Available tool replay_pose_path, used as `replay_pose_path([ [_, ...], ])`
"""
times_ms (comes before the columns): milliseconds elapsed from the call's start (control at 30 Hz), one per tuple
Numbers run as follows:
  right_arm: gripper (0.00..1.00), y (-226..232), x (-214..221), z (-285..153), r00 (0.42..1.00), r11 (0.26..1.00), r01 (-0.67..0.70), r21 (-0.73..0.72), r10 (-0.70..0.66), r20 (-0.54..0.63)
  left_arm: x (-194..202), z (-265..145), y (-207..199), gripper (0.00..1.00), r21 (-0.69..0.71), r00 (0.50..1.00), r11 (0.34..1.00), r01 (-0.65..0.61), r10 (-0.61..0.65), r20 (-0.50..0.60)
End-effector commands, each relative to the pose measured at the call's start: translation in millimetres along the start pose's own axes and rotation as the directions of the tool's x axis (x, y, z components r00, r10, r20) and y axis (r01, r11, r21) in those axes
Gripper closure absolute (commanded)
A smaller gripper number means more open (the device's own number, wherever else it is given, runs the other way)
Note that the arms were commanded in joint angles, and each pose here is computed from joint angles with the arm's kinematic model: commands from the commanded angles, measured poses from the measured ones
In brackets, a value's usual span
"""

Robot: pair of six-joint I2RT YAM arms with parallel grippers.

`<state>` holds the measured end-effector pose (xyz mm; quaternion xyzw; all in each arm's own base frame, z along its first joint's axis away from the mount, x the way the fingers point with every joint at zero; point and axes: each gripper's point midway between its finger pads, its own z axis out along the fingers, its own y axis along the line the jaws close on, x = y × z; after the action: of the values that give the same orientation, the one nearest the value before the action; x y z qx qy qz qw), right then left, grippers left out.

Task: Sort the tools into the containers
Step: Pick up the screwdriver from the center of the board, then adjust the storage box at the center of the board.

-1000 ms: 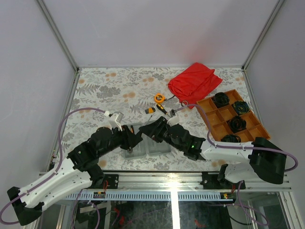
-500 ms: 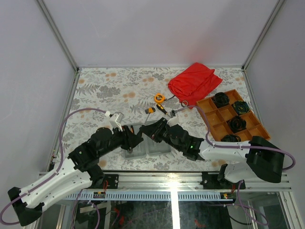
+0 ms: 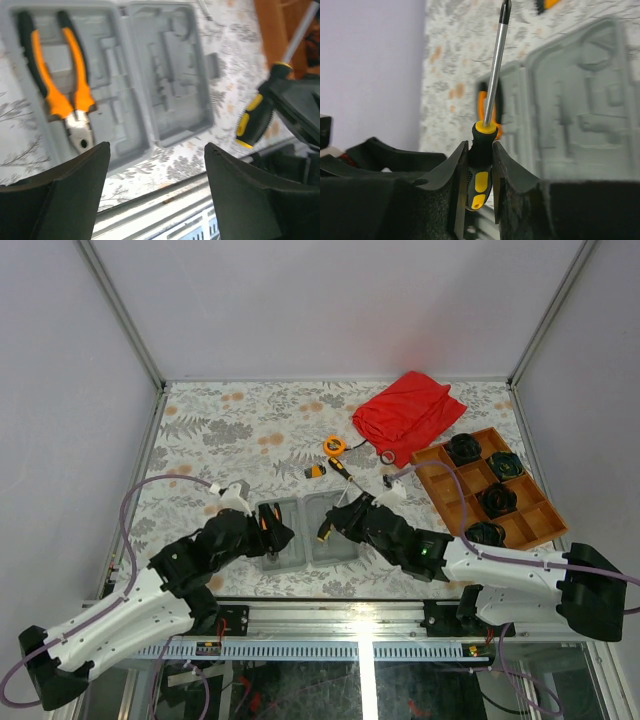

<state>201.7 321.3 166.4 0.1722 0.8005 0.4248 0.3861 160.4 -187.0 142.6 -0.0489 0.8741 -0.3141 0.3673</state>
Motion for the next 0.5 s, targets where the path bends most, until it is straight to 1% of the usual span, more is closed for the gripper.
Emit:
replay_pose_path([
  [0,1.0,-50.5,-3.4,-7.5,0.985,0.967,0.171,0.186,-0.173,-0.007,-9.6,0.3,40.0,0.23,-0.246,0.993,0.964,0.107,-0.089,0.08],
  [67,1.0,-58.3,6.2,-8.7,0.978,0.959,0.208,0.191,-0.2,-0.058,-7.9,1.3,56.1,0.21,-0.33,0.988,0.933,0.145,-0.117,0.102],
  [133,1.0,-62.8,14.7,-8.1,0.974,0.958,0.222,0.179,-0.209,-0.093,-4.2,4.5,65.2,0.21,-0.373,0.985,0.913,0.164,-0.133,0.108],
  [200,1.0,-61.6,25.7,-7.3,0.971,0.965,0.219,0.143,-0.2,-0.134,1.2,9.9,73.5,0.21,-0.409,0.986,0.898,0.161,-0.131,0.102],
  [333,1.0,-55.0,35.6,-4.7,0.966,0.973,0.216,0.086,-0.2,-0.164,12.8,18.6,91.0,0.21,-0.479,0.99,0.866,0.14,-0.115,0.082],
  [400,1.0,-52.6,37.8,-4.7,0.961,0.971,0.227,0.072,-0.212,-0.177,18.9,22.8,97.8,0.21,-0.5,0.993,0.858,0.119,-0.101,0.064],
  [467,1.0,-51.1,38.6,-5.4,0.955,0.967,0.248,0.06,-0.233,-0.186,26.5,32.3,96.2,0.21,-0.471,0.996,0.878,0.086,-0.081,0.03],
])
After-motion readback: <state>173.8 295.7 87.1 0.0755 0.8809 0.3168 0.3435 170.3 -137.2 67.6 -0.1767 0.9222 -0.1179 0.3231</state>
